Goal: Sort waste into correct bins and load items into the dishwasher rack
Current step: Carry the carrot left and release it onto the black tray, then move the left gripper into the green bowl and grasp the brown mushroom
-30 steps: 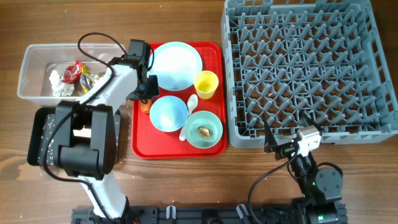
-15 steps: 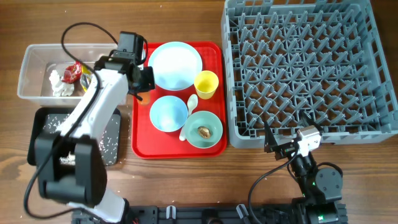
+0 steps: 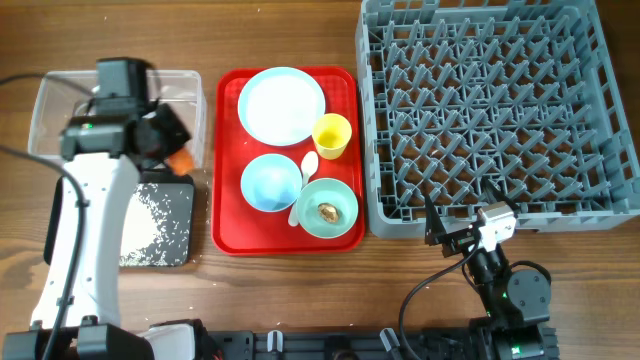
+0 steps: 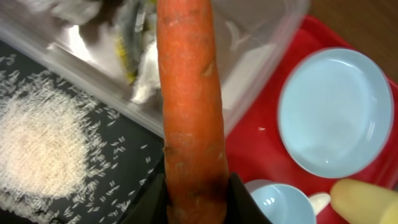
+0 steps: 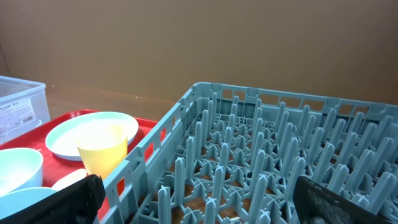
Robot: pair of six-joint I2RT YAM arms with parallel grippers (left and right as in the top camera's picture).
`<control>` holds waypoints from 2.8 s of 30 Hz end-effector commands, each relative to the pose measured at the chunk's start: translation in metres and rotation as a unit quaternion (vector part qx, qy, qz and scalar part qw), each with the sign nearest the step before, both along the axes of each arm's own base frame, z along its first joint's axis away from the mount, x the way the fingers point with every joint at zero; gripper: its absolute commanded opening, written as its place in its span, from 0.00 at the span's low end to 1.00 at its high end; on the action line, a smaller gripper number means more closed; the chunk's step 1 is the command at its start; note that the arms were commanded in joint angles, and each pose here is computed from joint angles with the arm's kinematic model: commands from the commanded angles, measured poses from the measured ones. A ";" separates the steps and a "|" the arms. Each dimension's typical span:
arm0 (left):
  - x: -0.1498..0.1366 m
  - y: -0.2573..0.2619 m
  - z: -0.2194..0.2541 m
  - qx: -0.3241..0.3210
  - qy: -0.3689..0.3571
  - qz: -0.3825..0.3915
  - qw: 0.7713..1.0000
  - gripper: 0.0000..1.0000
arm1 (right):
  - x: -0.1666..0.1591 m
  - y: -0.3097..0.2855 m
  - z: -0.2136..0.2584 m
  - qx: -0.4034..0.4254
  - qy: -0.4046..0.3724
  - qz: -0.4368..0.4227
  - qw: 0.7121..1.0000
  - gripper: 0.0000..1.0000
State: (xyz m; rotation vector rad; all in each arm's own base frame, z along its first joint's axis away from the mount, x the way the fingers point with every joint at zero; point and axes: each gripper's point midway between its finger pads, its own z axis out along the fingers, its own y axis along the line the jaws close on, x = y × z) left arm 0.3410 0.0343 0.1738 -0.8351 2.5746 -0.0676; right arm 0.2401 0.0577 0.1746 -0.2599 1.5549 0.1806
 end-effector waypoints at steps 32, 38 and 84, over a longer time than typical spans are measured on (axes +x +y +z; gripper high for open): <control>-0.092 0.130 -0.135 -0.115 0.006 0.366 0.923 0.13 | 0.001 -0.003 0.001 -0.004 -0.005 -0.009 1.000 1.00; -0.083 0.128 -0.132 -0.125 -0.010 0.354 0.927 0.58 | 0.001 -0.004 0.001 -0.004 -0.005 -0.010 1.000 1.00; 0.000 -0.246 -0.043 -0.058 -0.044 -0.364 0.929 0.53 | 0.001 -0.003 0.001 -0.004 -0.005 -0.009 1.000 1.00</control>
